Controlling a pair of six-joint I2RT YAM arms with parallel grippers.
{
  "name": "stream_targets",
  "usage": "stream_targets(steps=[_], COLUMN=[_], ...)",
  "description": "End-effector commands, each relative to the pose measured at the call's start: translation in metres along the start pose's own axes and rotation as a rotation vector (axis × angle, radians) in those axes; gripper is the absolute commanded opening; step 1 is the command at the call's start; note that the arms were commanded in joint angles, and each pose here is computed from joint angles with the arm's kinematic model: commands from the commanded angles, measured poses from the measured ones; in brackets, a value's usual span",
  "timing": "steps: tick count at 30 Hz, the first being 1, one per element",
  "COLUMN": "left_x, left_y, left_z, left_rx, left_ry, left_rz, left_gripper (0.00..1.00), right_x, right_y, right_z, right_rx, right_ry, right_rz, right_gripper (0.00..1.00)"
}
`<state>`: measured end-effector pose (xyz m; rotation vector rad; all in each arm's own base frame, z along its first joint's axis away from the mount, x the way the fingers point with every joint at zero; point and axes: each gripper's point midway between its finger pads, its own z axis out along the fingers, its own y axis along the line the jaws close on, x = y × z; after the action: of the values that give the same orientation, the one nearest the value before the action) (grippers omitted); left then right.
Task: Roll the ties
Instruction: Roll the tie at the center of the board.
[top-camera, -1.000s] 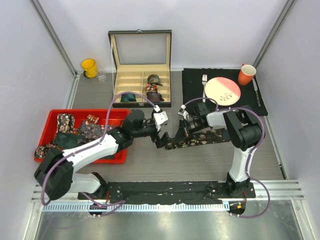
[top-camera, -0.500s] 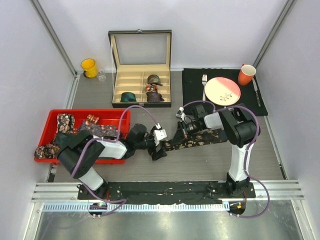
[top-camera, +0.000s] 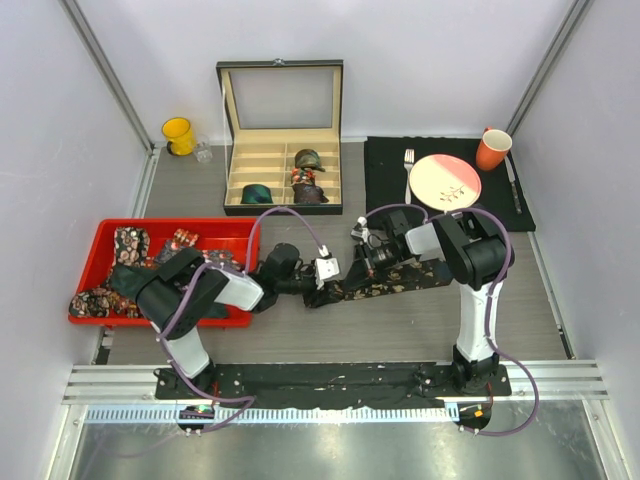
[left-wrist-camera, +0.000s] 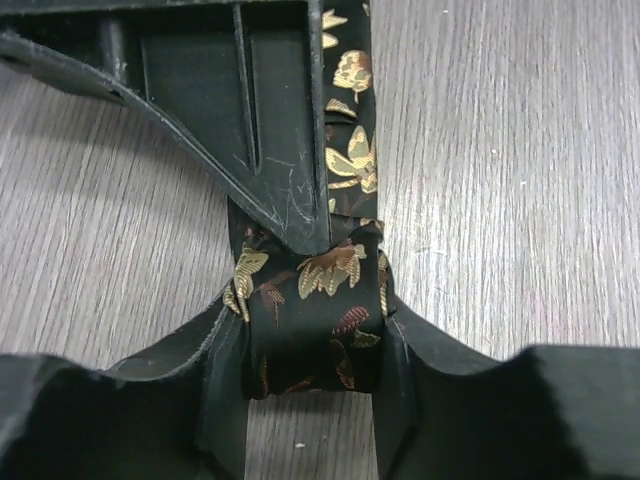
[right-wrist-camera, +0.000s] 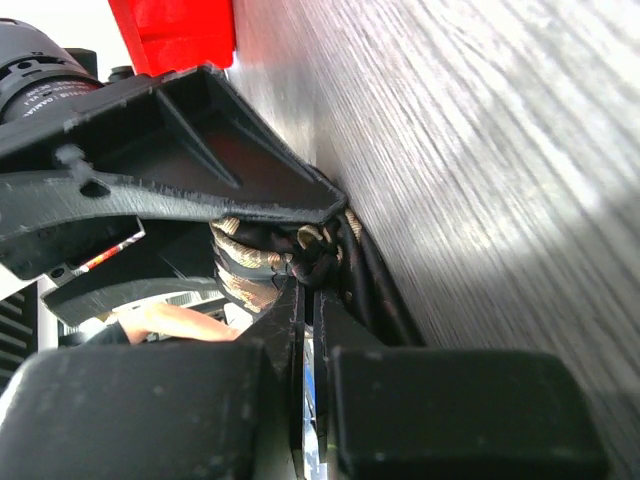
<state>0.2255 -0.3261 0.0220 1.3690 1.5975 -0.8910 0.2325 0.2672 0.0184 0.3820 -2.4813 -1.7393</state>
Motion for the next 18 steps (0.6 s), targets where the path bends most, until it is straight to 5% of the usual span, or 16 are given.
stream_targets(steps=[1, 11, 18], left_x=[-0.009, 0.026, 0.033], left_y=[-0.008, -0.009, -0.005], left_z=[-0.001, -0.021, -0.011], left_rx=[0.061, 0.015, -0.004], left_ry=[0.031, 0.255, 0.349], left_rz=[0.009, 0.016, 0.04], left_gripper=[0.33, 0.21, 0.2], right_x=[0.005, 0.005, -0.007], right_y=[-0.064, 0.0, 0.038], right_z=[-0.001, -0.04, -0.024], right_rx=[0.324, 0.324, 0.195], right_ry=[-0.031, -0.045, -0.084], right_rz=[-0.035, -0.03, 0.034], right_gripper=[0.05, 0.45, 0.54])
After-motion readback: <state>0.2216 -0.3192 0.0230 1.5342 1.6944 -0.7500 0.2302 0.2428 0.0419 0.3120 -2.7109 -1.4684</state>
